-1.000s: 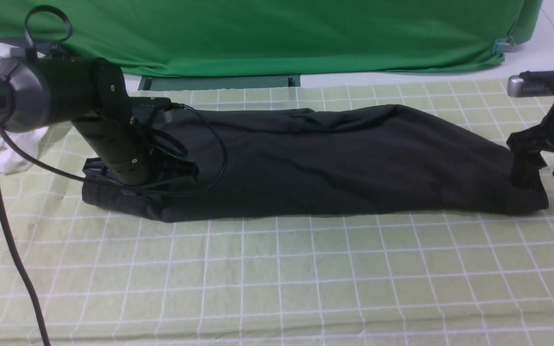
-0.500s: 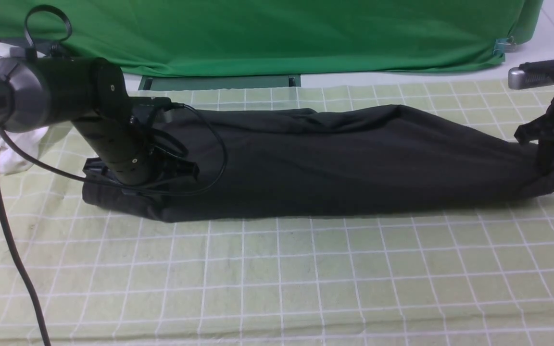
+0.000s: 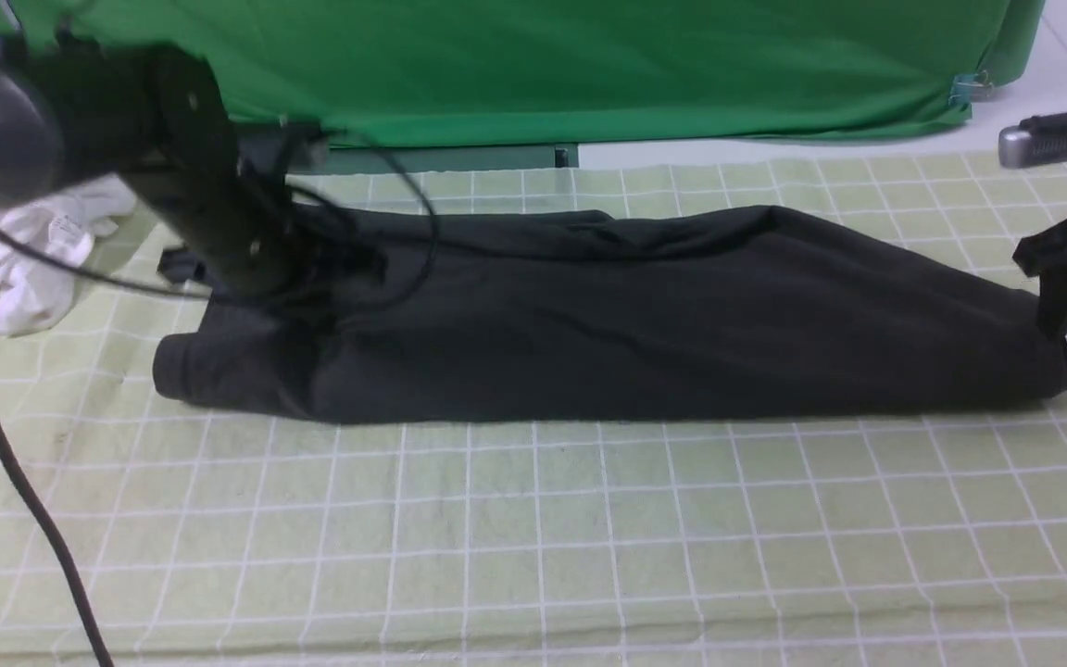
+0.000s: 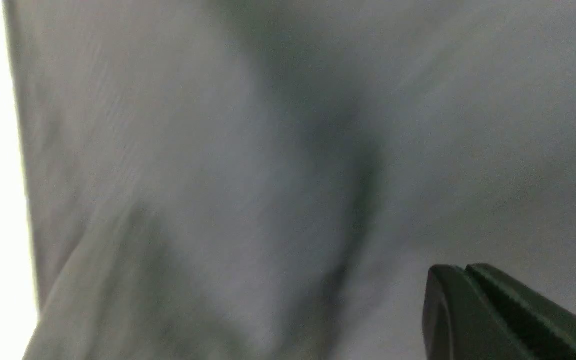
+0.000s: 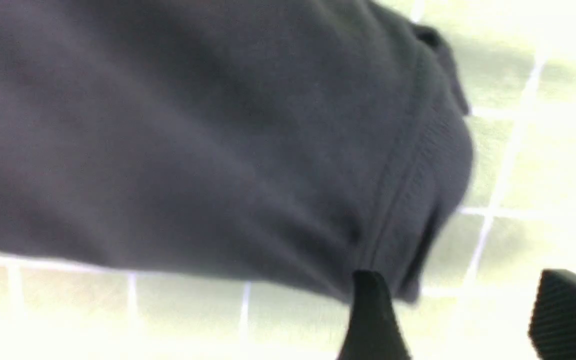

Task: Fold a long-sleeved shirt over a green coffee tablecloth.
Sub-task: 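Pull the folded dark garment lengthwise by its ends to straighten it flat on the table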

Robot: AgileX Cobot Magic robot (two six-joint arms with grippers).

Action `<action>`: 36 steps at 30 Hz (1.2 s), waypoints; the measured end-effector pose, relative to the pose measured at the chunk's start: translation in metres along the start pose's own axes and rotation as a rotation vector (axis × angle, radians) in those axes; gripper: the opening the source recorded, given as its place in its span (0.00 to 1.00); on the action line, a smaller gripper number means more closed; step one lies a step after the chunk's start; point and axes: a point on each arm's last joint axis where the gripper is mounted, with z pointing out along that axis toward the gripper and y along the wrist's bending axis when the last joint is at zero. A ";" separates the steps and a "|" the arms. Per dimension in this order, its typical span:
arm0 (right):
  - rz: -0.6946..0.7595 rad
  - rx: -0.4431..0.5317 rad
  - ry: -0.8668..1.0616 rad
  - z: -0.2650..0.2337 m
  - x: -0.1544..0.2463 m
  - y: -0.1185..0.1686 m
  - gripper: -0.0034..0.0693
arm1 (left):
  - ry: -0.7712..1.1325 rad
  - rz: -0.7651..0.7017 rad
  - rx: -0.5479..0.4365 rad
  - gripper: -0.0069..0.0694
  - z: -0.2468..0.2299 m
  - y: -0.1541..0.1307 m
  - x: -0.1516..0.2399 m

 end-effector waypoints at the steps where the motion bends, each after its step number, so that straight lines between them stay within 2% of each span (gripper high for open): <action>1: 0.000 0.002 -0.006 -0.003 0.001 0.000 0.59 | 0.000 0.003 0.006 0.10 0.000 -0.003 -0.001; 3: 0.005 0.006 -0.043 -0.020 0.005 0.001 0.47 | -0.036 0.037 0.035 0.10 -0.005 -0.021 -0.015; 6: -0.005 0.006 -0.116 -0.050 0.013 0.003 0.16 | -0.078 0.102 0.083 0.10 -0.001 -0.055 -0.036; 9: -0.012 0.014 -0.187 -0.075 0.020 0.005 0.07 | -0.070 0.155 0.116 0.10 0.019 -0.084 -0.048; 15: -0.003 -0.008 -0.276 -0.103 0.031 0.010 0.06 | -0.076 0.236 0.161 0.10 0.059 -0.127 -0.064; 21: 0.004 -0.064 -0.294 -0.109 0.033 0.016 0.05 | -0.047 0.275 0.191 0.10 0.096 -0.139 -0.066; 25: -0.001 -0.128 -0.298 -0.110 0.033 0.022 0.05 | -0.042 0.299 0.196 0.10 0.115 -0.138 -0.066; 29: -0.011 -0.154 -0.300 -0.110 0.032 0.028 0.06 | -0.075 0.282 0.190 0.10 0.129 -0.131 -0.069; 36: -0.114 -0.169 -0.300 -0.111 0.028 0.057 0.06 | -0.212 0.199 0.173 0.10 0.124 -0.096 -0.095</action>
